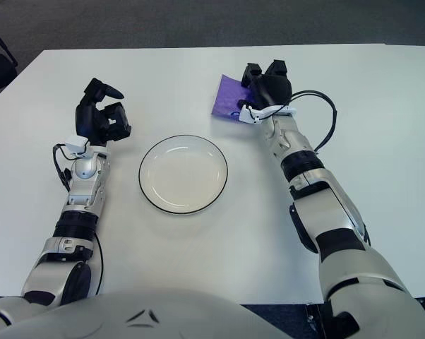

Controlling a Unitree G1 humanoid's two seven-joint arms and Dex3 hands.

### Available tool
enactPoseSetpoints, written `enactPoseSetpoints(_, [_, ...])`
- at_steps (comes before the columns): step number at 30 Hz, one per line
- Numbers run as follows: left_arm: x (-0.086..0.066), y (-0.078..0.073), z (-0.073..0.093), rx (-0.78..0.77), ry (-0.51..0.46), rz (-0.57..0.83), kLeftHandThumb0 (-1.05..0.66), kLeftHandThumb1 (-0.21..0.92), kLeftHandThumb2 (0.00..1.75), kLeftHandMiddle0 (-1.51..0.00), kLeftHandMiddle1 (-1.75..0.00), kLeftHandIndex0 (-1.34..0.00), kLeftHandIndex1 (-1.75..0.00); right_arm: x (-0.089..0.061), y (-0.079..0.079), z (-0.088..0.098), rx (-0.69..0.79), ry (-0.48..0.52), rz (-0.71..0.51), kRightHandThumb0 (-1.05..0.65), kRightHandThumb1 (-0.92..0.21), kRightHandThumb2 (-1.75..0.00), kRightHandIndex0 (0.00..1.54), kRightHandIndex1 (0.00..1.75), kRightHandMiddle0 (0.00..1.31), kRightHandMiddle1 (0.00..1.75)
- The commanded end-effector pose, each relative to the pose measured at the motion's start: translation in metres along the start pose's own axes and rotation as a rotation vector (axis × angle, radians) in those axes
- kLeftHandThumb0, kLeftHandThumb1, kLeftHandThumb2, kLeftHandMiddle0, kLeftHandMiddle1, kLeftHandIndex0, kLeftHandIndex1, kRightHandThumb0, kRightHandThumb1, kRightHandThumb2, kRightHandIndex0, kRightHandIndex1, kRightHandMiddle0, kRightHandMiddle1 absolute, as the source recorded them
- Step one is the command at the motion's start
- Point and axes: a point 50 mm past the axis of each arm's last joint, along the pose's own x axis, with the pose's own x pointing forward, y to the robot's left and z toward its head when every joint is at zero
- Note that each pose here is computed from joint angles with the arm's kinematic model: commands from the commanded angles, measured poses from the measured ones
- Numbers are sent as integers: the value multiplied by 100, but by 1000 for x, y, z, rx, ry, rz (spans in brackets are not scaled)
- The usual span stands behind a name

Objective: Put the tissue paper into the plate.

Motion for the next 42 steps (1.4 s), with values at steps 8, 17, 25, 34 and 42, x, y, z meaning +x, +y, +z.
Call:
enactPoseSetpoints(8, [-75,8,-62,0,352,72,-45,41,121,-130,-175,-54,-175,-15,-19,-11,105,17,-10,0,-1,-161,89,158,62,175])
enactPoseSetpoints(17, [-74,8,-62,6,354,68,-45,41,121,-131,-175,-54,-175,-18,-54,7,163,39,-76,0,-1,-162,89,160,62,175])
enactPoseSetpoints(25, [-74,8,-63,4,356,64,-45,40,121,-131,-175,-55,-175,-22,-74,19,261,117,-96,0,5,-164,97,149,67,175])
enactPoseSetpoints(34, [-75,8,-63,1,357,66,-45,40,121,-130,-175,-55,-175,-24,-91,27,353,149,-103,0,7,-164,102,139,70,175])
enactPoseSetpoints(42, [-75,7,-64,-14,358,66,-45,40,121,-130,-175,-55,-175,-25,-100,29,411,157,-109,0,8,-163,103,136,71,175])
